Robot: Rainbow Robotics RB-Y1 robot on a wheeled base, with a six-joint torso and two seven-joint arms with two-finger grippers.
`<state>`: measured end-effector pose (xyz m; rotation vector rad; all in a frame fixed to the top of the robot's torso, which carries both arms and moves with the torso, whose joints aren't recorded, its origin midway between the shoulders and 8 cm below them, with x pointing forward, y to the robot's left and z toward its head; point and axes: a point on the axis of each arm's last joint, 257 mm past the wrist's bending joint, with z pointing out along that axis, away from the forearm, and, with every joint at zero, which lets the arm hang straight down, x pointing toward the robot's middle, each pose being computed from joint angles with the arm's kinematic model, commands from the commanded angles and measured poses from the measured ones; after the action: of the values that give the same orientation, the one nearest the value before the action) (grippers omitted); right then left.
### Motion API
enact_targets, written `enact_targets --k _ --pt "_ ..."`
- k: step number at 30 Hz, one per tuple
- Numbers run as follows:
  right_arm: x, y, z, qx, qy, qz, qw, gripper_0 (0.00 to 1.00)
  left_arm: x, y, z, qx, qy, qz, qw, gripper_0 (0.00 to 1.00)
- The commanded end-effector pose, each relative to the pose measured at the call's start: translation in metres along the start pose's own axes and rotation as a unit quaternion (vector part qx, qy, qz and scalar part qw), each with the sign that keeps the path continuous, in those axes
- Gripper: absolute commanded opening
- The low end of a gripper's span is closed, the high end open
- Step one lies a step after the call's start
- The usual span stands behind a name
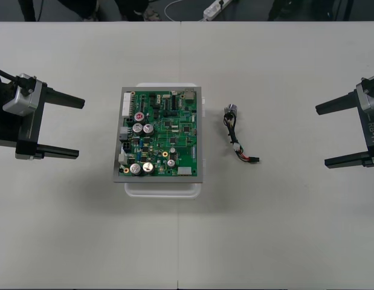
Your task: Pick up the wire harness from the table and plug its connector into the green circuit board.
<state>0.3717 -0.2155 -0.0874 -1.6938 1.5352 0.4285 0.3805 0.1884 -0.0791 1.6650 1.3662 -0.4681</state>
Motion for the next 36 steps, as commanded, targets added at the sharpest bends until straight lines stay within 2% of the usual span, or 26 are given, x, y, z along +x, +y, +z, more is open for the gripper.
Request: enact_targets --k 1,20,22,36 --pt "-0.006 -0.015 -0.022 0.02 0.018 -0.046 0.999 1.0 -0.013 0.0 0.001 0.009 -0.002 0.003 1.0 0.91" --pt "-0.006 -0.015 -0.022 0.02 0.018 -0.046 0.999 1.0 -0.013 0.0 0.001 0.009 -0.002 0.003 1.0 0.91" --pt "-0.006 -0.015 -0.022 0.02 0.018 -0.046 0.999 1.0 -0.003 -0.008 0.008 0.016 -0.004 -0.021 1.0 0.92" --pt "-0.015 -0.006 -0.009 -0.005 0.0 -0.045 0.999 1.0 -0.008 -0.006 0.004 0.017 -0.004 -0.025 1.0 0.91"
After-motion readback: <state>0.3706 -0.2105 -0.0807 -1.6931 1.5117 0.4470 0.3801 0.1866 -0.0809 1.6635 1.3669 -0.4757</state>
